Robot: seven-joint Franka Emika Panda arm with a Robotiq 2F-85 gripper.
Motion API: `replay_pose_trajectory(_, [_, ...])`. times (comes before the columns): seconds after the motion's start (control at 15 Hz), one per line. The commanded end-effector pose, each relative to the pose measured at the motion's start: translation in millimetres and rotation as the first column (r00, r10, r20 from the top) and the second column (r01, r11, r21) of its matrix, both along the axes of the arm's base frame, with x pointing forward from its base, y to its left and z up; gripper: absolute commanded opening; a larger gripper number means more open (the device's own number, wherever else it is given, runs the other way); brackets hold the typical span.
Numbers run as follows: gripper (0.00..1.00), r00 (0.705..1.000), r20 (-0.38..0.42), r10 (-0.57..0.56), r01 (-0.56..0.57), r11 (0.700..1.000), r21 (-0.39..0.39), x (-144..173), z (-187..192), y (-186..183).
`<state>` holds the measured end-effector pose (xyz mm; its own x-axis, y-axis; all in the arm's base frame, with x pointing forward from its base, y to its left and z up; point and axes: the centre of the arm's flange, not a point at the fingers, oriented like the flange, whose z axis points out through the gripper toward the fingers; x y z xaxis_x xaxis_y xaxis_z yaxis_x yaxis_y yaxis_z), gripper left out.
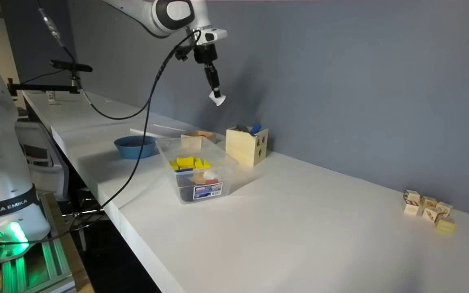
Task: Pick up the white caps from the bowl and place them in the box
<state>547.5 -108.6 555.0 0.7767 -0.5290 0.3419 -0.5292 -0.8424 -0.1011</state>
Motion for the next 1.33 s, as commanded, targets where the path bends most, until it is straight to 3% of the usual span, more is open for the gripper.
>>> replay_pose_trajectory(0.0, [0.37, 1.000, 0.008, -0.002, 0.002, 1.000, -0.003, 7, 4, 6])
replay_pose_trajectory(0.27, [0.37, 1.000, -0.006, -0.007, 0.007, 1.000, -0.003, 5, -3, 0])
replay_pose_trajectory(0.33, [0.12, 1.000, -0.006, -0.008, 0.008, 1.000, -0.003, 5, -3, -1])
replay_pose_trajectory(0.67, [0.12, 0.998, 0.066, -0.010, 0.012, 0.999, -0.030, 73, 15, -5])
replay_pose_trajectory(0.93, [0.12, 0.999, 0.045, 0.024, -0.022, 0.998, -0.051, 131, 8, 17])
replay_pose_trajectory(1.27, [0.12, 0.999, -0.042, 0.020, -0.023, 0.996, -0.089, 178, -19, 30])
